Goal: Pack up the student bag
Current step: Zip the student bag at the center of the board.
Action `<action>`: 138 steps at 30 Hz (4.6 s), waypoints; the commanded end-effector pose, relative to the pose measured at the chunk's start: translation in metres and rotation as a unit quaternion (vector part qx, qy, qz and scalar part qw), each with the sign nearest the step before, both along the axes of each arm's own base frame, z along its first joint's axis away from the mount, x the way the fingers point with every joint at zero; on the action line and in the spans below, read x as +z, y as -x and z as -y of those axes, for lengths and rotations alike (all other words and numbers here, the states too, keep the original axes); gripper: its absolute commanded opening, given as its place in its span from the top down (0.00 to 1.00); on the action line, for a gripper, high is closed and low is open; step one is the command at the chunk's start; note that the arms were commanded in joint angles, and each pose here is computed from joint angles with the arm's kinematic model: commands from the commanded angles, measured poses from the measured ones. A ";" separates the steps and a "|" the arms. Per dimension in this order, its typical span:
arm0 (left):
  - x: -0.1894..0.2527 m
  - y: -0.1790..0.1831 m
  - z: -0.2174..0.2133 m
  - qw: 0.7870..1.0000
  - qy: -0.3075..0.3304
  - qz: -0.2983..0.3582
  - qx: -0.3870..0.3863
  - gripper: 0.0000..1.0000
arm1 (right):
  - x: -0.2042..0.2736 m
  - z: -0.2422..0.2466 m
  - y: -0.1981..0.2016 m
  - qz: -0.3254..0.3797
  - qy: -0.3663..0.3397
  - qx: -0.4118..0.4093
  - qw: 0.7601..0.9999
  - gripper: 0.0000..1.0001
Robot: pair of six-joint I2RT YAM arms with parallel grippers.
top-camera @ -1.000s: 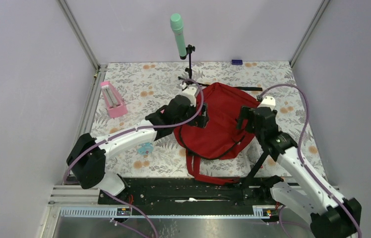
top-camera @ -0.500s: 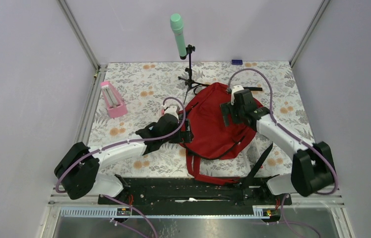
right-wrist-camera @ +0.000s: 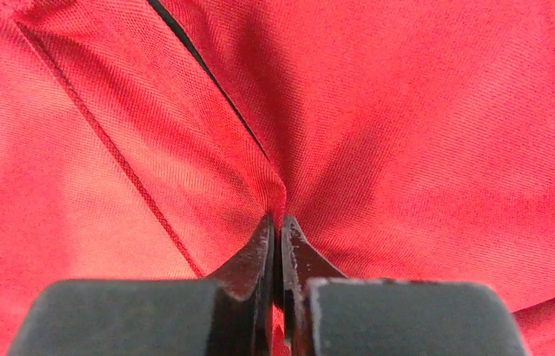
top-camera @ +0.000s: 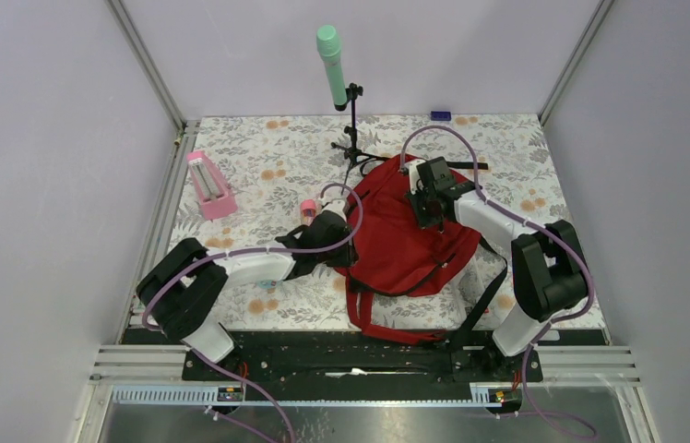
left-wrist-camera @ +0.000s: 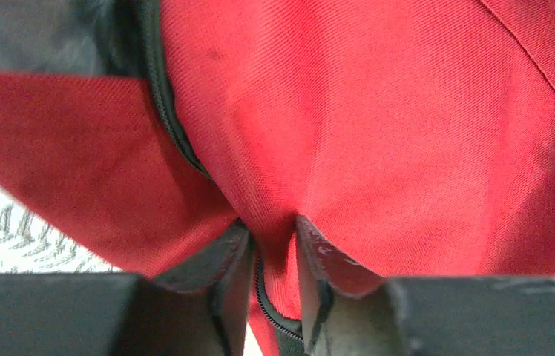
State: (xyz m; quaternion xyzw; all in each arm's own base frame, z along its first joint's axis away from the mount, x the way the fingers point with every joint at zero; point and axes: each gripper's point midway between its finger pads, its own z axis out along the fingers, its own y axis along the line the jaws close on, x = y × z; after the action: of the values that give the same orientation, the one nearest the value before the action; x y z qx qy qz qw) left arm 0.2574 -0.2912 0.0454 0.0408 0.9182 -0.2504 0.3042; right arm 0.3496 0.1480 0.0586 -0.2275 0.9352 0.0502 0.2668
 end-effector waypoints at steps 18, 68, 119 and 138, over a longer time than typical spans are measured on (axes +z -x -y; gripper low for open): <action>0.163 -0.122 0.081 0.976 0.027 0.200 -0.081 1.00 | 0.168 0.114 0.008 0.227 0.117 -0.260 0.931 1.00; 0.094 0.122 0.211 0.882 0.302 0.043 -0.359 0.34 | 0.120 0.074 0.093 0.157 -0.138 -0.291 0.934 0.11; 0.062 0.119 0.189 0.922 0.175 0.118 -0.326 1.00 | 0.007 0.080 0.133 0.070 -0.231 -0.482 0.842 0.49; 0.072 0.108 0.178 0.925 0.143 0.163 -0.312 1.00 | 0.049 0.089 0.131 0.131 -0.244 -0.451 0.848 0.81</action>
State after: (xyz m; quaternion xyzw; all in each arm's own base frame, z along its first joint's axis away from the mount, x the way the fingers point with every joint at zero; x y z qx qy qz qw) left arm 0.1482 -0.4669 0.0926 0.3174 0.7720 -0.4396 0.3317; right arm 0.2159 0.0705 0.0799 0.2831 0.8667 0.1286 0.3902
